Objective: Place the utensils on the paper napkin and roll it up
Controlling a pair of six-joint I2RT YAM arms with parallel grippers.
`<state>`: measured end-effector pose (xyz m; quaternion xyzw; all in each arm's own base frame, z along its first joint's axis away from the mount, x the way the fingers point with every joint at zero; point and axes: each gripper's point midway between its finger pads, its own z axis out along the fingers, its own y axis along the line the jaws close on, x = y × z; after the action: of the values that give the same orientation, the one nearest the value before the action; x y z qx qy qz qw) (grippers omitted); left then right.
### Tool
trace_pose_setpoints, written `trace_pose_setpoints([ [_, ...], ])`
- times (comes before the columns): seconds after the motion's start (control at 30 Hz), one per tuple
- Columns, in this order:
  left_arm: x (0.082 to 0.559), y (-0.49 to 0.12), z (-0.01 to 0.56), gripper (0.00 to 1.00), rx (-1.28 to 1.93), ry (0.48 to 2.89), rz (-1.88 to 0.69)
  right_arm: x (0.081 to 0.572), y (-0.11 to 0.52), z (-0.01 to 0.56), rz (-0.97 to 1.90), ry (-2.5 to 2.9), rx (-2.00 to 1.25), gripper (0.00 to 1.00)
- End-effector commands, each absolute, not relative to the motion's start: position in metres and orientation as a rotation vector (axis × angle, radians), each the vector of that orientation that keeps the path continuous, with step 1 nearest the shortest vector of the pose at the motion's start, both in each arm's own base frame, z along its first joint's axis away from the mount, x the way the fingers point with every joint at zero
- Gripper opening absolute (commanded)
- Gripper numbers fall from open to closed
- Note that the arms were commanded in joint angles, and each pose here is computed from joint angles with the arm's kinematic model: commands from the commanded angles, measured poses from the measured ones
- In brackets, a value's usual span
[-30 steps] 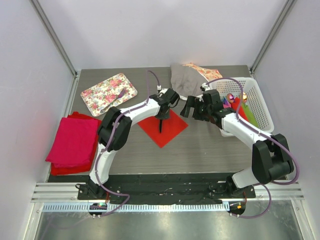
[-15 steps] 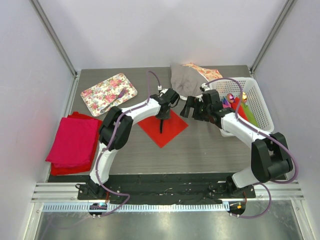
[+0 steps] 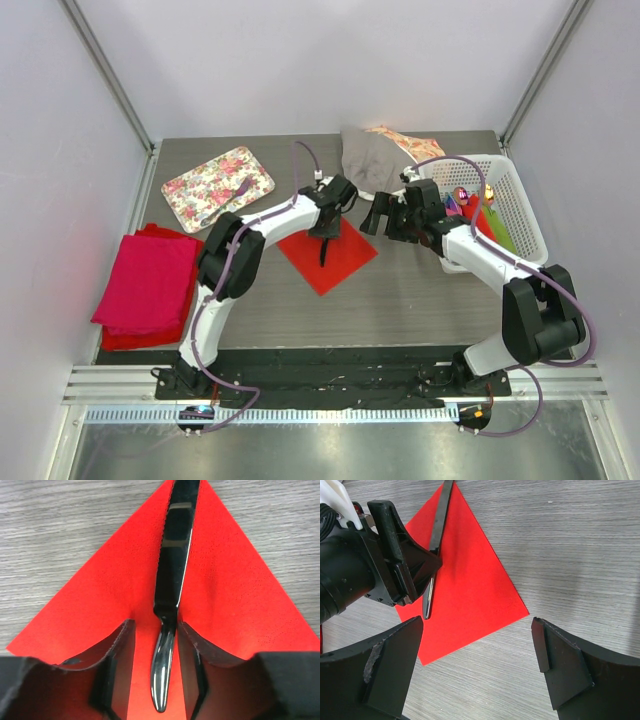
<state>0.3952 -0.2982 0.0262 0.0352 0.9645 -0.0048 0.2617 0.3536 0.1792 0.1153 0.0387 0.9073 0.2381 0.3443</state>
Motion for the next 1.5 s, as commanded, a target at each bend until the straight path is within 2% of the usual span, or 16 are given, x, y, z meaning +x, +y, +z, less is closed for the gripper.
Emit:
trace_pose_setpoints([
  [0.0, 0.412, -0.306, 0.084, 0.47, 0.108, 2.504, -0.072, 0.367, 0.184, 0.139, 0.661, 2.270, 0.100, 1.00],
  [0.07, 0.419, -0.308, 0.115, 0.53, 0.116, 2.445, -0.103, 0.367, 0.184, 0.141, 0.660, 2.265, 0.095, 1.00],
  [0.1, 0.421, -0.303, 0.127, 0.63, 0.154, 2.429, -0.093, 0.368, 0.184, 0.142, 0.660, 2.260, 0.093, 1.00],
  [0.2, 0.433, -0.287, 0.165, 0.78, 0.191, 2.373, -0.158, 0.369, 0.185, 0.145, 0.661, 2.254, 0.083, 1.00],
  [0.43, 0.475, -0.186, 0.204, 0.78, 0.111, 2.301, -0.345, 0.371, 0.196, 0.145, 0.728, 2.251, 0.051, 0.98],
  [0.47, 0.476, -0.180, 0.202, 0.77, 0.113, 2.294, -0.345, 0.371, 0.200, 0.140, 0.749, 2.262, 0.055, 0.96],
  [0.53, 0.479, -0.163, 0.195, 0.71, 0.102, 2.288, -0.288, 0.376, 0.209, 0.142, 0.807, 2.249, 0.057, 0.82],
  [0.57, 0.478, -0.160, 0.189, 0.65, 0.092, 2.306, -0.279, 0.380, 0.211, 0.136, 0.812, 2.263, 0.068, 0.71],
  [0.63, 0.475, -0.157, 0.173, 0.55, 0.060, 2.352, -0.293, 0.389, 0.220, 0.138, 0.828, 2.248, 0.077, 0.61],
  [0.67, 0.473, -0.158, 0.166, 0.51, 0.048, 2.372, -0.295, 0.394, 0.222, 0.128, 0.820, 2.274, 0.091, 0.49],
  [0.7, 0.467, -0.158, 0.155, 0.49, 0.034, 2.402, -0.299, 0.403, 0.227, 0.134, 0.823, 2.259, 0.088, 0.44],
  [0.73, 0.466, -0.159, 0.150, 0.46, 0.012, 2.413, -0.316, 0.405, 0.234, 0.133, 0.824, 2.267, 0.090, 0.32],
  [0.83, 0.454, -0.161, 0.133, 0.45, -0.027, 2.448, -0.351, 0.426, 0.243, 0.129, 0.765, 2.272, 0.123, 0.18],
  [0.97, 0.448, -0.187, 0.121, 0.43, -0.086, 2.450, -0.544, 0.449, 0.250, 0.116, 0.662, 2.294, 0.199, 0.03],
  [1.23, 0.413, -0.252, 0.089, 0.30, 0.074, 2.532, -0.607, 0.488, 0.252, 0.095, 0.478, 2.308, 0.245, 0.01],
  [1.47, 0.403, -0.269, 0.067, 0.26, 0.079, 2.581, -0.586, 0.501, 0.252, 0.080, 0.425, 2.326, 0.257, 0.01],
])
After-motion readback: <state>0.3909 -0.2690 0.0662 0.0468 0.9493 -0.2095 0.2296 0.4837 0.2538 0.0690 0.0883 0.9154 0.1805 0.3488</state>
